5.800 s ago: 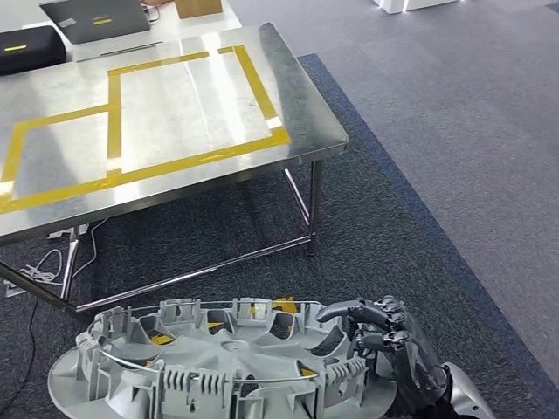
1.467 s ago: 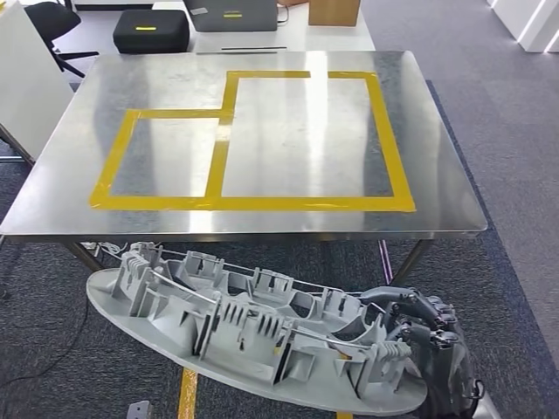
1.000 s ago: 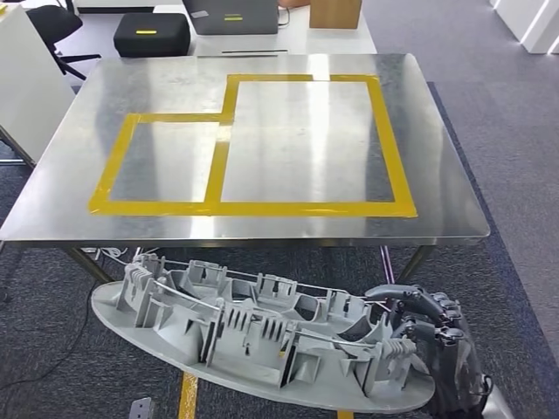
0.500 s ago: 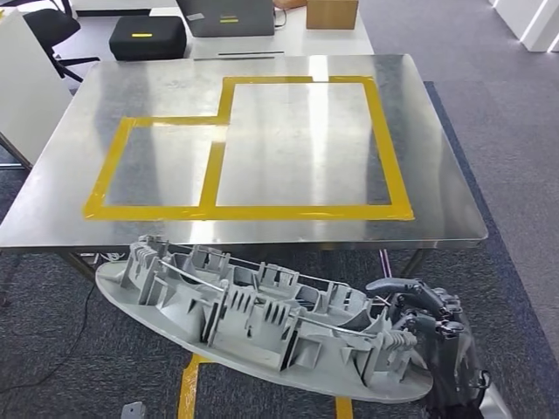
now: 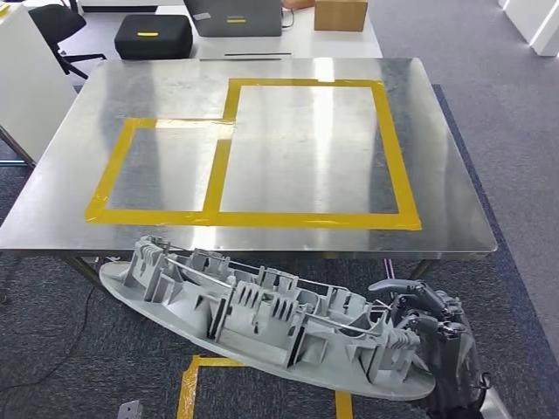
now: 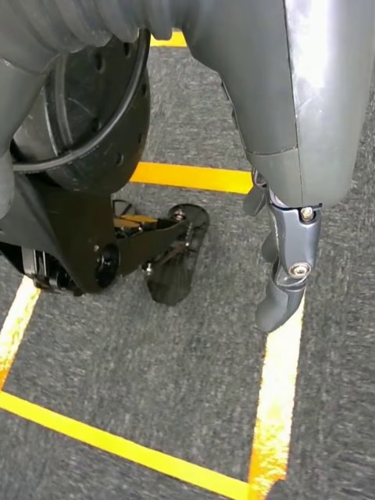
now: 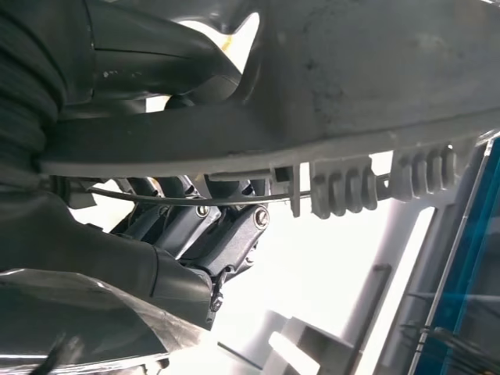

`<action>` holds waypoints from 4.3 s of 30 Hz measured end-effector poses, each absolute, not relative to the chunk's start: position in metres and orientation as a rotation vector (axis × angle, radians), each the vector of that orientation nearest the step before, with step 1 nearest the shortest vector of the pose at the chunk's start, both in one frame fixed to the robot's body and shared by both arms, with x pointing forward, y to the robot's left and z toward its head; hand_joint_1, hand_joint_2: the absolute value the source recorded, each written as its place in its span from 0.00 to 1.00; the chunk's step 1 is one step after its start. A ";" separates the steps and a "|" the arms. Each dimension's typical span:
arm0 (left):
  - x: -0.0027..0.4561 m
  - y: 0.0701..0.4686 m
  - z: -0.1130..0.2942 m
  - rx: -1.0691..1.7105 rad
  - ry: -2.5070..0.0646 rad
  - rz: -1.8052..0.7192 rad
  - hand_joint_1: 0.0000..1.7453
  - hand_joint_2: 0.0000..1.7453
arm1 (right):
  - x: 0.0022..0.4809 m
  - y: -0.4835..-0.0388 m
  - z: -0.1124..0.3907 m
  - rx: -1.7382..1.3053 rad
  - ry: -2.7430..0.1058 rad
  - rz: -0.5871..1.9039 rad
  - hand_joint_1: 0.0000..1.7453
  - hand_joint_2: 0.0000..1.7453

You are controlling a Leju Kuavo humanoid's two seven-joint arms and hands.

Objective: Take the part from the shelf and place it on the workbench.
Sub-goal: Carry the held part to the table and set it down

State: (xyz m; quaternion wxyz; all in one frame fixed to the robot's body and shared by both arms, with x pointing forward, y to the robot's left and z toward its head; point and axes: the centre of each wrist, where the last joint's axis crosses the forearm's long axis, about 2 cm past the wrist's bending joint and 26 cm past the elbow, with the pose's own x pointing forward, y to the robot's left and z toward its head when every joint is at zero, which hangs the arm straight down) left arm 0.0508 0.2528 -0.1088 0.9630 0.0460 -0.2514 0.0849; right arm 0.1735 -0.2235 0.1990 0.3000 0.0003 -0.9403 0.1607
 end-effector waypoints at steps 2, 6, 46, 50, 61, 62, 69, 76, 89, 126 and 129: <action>0.051 0.253 -0.109 0.094 -0.511 0.171 0.00 1.00 | 0.174 -0.223 0.198 0.003 -2.489 0.435 1.00 1.00; 0.054 0.253 -0.108 0.094 -0.519 0.168 0.00 1.00 | 0.175 -0.223 0.198 0.001 -2.486 0.452 1.00 1.00; 0.055 0.251 -0.108 0.095 -0.525 0.173 0.00 1.00 | 0.181 -0.218 0.202 -0.015 -2.517 0.468 1.00 1.00; 0.055 0.250 -0.108 0.096 -0.525 0.175 0.00 1.00 | 0.181 -0.217 0.202 -0.012 -2.518 0.468 1.00 1.00; 0.055 0.248 -0.108 0.093 -0.528 0.188 0.00 1.00 | 0.181 -0.217 0.201 0.024 -2.514 0.452 1.00 1.00; 0.056 0.248 -0.108 0.094 -0.529 0.190 0.00 1.00 | 0.181 -0.218 0.201 0.029 -2.514 0.448 1.00 1.00; 0.056 0.249 -0.108 0.091 -0.535 0.199 0.00 1.00 | 0.180 -0.219 0.200 0.045 -2.507 0.450 1.00 1.00; 0.055 0.249 -0.108 0.075 -0.543 0.215 0.00 1.00 | 0.182 -0.221 0.201 0.047 -2.493 0.455 1.00 1.00; 0.061 0.249 -0.107 0.031 -0.568 0.179 0.00 1.00 | 0.213 -0.216 0.181 -0.218 -2.260 0.704 1.00 1.00; 0.096 0.241 -0.100 -0.143 -0.653 0.067 0.00 1.00 | 0.379 -0.173 0.122 -0.859 -1.418 1.742 1.00 1.00; 0.096 0.240 -0.100 -0.153 -0.653 0.058 0.00 1.00 | 0.386 -0.172 0.124 -0.881 -1.371 1.751 1.00 1.00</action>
